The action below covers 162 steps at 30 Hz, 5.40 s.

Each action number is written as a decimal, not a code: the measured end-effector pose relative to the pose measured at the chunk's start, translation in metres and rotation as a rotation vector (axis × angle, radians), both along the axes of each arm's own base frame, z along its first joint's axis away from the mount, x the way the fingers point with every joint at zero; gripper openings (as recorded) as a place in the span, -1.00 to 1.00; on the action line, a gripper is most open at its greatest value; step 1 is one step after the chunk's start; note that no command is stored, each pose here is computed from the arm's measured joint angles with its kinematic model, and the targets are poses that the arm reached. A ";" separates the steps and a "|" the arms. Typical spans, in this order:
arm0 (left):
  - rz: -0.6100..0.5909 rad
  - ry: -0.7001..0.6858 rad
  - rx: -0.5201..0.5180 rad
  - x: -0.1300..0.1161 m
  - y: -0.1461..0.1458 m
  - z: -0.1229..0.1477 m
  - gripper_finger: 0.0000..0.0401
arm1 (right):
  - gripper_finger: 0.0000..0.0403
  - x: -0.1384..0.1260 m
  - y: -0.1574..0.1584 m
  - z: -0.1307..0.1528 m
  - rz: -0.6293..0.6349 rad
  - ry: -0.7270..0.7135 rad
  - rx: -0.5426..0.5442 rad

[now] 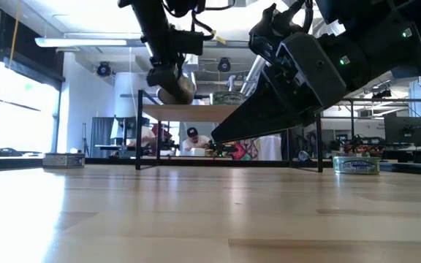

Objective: Stack canned seafood by type on shelf
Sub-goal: Put the yellow tuna can and aligned with the other yellow tuna can on the shelf, then move the green tuna can to the center of the table, then stack the green tuna can on top of the other green tuna can on the shelf

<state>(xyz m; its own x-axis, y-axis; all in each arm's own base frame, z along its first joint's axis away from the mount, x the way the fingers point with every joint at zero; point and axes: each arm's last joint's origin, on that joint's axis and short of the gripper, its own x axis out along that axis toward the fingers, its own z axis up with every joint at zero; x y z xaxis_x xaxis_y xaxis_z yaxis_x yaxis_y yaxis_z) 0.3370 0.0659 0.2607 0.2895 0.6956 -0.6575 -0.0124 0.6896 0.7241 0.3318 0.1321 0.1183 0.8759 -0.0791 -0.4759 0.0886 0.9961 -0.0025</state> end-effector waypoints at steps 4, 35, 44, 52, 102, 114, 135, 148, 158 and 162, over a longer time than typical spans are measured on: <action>0.014 0.005 -0.012 -0.007 -0.001 0.005 0.29 | 0.05 0.000 0.000 0.000 0.001 0.001 0.000; 0.140 -0.114 -0.115 -0.022 0.003 0.017 0.30 | 0.05 -0.001 0.000 -0.001 -0.001 0.015 0.002; 0.157 -0.120 -0.053 -0.025 0.000 0.023 0.30 | 0.05 -0.001 0.000 -0.001 -0.001 0.016 0.002; 0.136 -0.285 -0.079 -0.037 -0.035 0.048 0.30 | 0.05 -0.004 0.007 -0.001 0.009 0.011 -0.026; -0.304 -1.292 -0.538 -0.079 -0.204 -0.078 0.30 | -0.96 -0.237 0.089 0.058 -0.316 0.992 0.487; -0.290 -1.298 -0.556 -0.079 -0.203 -0.079 0.30 | -1.00 -0.162 0.066 0.047 -0.237 0.749 0.401; -0.149 -0.756 -0.556 -0.001 -0.195 -0.121 0.29 | -1.00 -0.095 -0.016 0.041 -0.388 0.480 -0.138; -0.036 -0.520 -0.344 0.031 -0.164 -0.130 0.29 | -1.00 -0.027 -0.103 0.012 -0.201 0.526 -0.082; 0.020 -0.460 -0.181 -0.007 -0.189 -0.103 0.29 | -1.00 -0.035 -0.046 0.016 -0.021 0.492 0.081; -0.013 -0.460 -0.202 -0.014 -0.203 -0.102 0.29 | -1.00 -0.046 -0.016 0.016 0.018 0.483 0.042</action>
